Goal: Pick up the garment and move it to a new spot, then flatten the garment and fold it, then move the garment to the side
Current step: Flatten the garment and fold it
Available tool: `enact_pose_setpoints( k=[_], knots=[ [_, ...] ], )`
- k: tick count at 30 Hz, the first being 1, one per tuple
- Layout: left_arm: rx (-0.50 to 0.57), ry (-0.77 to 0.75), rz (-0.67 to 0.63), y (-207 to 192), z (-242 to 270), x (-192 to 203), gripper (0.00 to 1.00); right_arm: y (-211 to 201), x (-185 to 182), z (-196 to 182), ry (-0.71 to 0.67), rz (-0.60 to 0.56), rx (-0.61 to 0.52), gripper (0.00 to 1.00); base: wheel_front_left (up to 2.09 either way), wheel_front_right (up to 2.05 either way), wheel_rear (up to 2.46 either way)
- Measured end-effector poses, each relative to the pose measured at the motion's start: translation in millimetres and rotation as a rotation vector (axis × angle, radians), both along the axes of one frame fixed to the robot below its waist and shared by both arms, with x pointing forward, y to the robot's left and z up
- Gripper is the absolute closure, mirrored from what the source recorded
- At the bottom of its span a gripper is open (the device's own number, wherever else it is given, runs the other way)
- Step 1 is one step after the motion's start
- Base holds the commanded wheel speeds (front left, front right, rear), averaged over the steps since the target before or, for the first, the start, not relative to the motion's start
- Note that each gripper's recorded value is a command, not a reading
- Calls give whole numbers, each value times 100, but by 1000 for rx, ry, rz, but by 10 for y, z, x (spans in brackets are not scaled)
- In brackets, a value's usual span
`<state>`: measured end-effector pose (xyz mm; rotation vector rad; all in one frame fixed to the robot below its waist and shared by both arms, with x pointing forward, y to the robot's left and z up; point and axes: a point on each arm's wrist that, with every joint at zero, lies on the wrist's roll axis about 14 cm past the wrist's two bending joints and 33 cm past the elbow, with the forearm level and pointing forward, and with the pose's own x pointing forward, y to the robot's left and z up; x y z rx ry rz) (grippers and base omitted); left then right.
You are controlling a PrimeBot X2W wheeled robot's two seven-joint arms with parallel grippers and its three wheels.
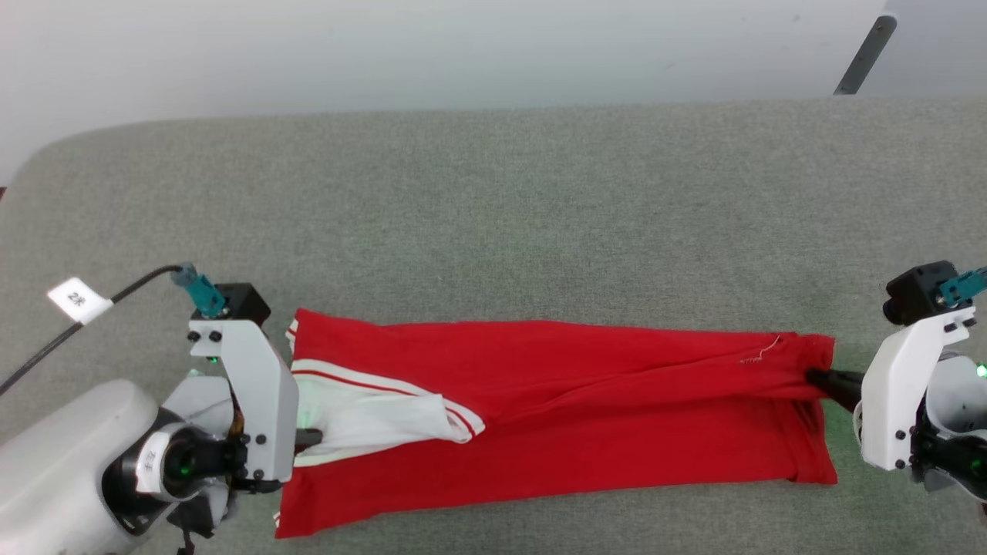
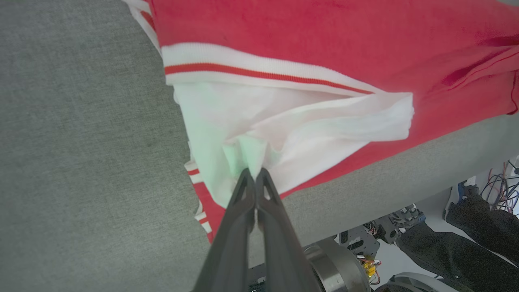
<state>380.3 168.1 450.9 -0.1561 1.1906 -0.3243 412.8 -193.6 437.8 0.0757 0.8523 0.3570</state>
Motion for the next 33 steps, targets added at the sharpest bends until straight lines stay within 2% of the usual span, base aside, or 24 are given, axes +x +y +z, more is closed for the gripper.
enact_pose_setpoints(
  k=[1,2,3,4,11,16,27,33],
  knots=[
    [0,-2,2,-1,1,-2,56,3,-22,-7,6,-2,0,59,0,0,0],
    [1,-5,3,-3,8,-3,45,3,-39,-7,9,-3,-2,16,0,0,0],
    [-4,-7,4,-14,22,-5,4,-2,-53,2,11,-6,-4,0,0,0,0],
    [-8,-9,4,-23,37,-11,0,-10,-70,6,15,-8,-8,0,0,0,0],
    [-17,-66,11,-34,184,-37,0,-49,-176,144,-1,-26,-16,0,0,0,0],
    [-33,-175,30,-21,326,-27,0,-39,-274,271,-32,-44,4,0,0,0,0],
    [-107,-729,96,106,964,107,0,-100,-540,564,-171,-125,67,0,0,0,0],
    [-121,-977,194,316,1142,38,0,-169,-656,501,-151,-167,67,0,0,0,0]
  ],
)
